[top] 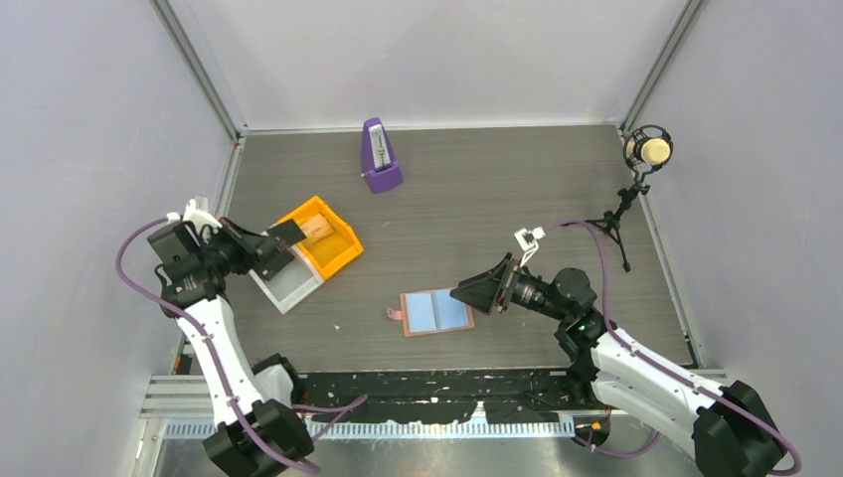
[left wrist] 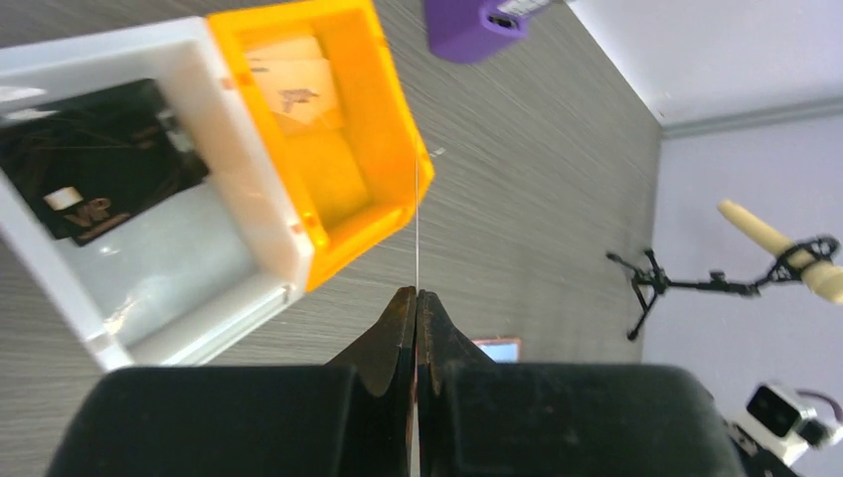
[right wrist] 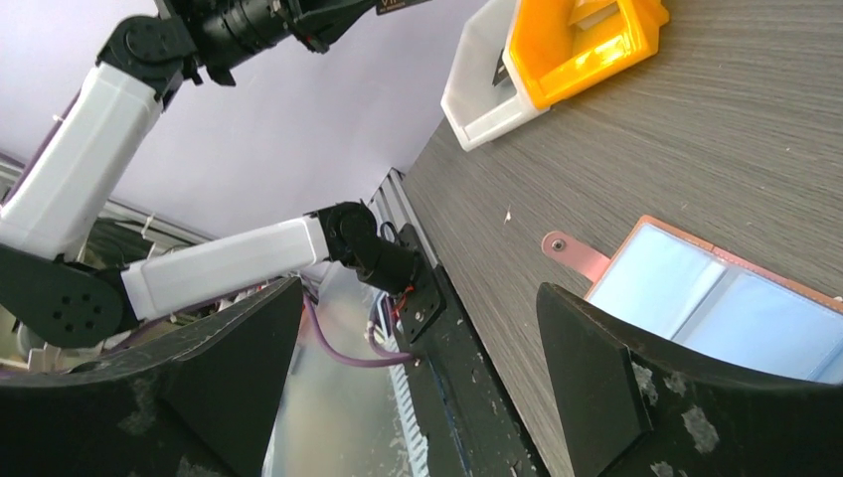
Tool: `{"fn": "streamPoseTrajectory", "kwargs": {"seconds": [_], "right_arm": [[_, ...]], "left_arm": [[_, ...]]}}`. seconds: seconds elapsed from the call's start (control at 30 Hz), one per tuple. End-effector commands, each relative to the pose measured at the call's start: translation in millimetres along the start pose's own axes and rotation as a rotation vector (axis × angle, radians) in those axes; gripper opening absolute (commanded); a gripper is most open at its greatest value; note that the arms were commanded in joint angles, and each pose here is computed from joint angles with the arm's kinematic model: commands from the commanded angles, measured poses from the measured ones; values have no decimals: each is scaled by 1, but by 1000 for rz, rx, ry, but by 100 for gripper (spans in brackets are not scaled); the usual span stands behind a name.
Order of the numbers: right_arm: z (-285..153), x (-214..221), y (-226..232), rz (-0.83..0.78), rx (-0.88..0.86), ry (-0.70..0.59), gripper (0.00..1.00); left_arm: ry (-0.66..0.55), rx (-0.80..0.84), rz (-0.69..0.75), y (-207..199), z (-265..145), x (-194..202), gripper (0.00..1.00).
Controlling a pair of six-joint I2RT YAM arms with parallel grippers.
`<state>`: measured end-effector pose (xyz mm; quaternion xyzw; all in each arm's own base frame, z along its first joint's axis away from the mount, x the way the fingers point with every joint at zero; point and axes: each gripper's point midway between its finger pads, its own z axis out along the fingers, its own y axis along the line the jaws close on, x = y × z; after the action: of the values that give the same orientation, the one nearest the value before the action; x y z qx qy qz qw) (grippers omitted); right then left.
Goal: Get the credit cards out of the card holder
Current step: Place the credit card in the storage box.
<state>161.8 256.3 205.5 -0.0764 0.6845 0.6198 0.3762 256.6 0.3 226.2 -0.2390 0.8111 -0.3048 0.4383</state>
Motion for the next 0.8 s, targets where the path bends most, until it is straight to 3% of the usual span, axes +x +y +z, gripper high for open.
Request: {"fn": "streamPoseTrajectory", "kwargs": {"seconds": [0.0, 0.27, 0.47, 0.77], "right_arm": [[0, 2, 7, -55, -47, 29, 95], [1, 8, 7, -53, -69, 73, 95], [2, 11, 9, -30, -92, 85, 95], [1, 12, 5, -25, -79, 85, 95]], "left_arm": [[-49, -125, 6, 24, -10, -18, 0], [-82, -297, -44, 68, -9, -37, 0], [-36, -287, -145, 88, 14, -36, 0], [-10, -358, -168, 116, 25, -35, 0]]}}
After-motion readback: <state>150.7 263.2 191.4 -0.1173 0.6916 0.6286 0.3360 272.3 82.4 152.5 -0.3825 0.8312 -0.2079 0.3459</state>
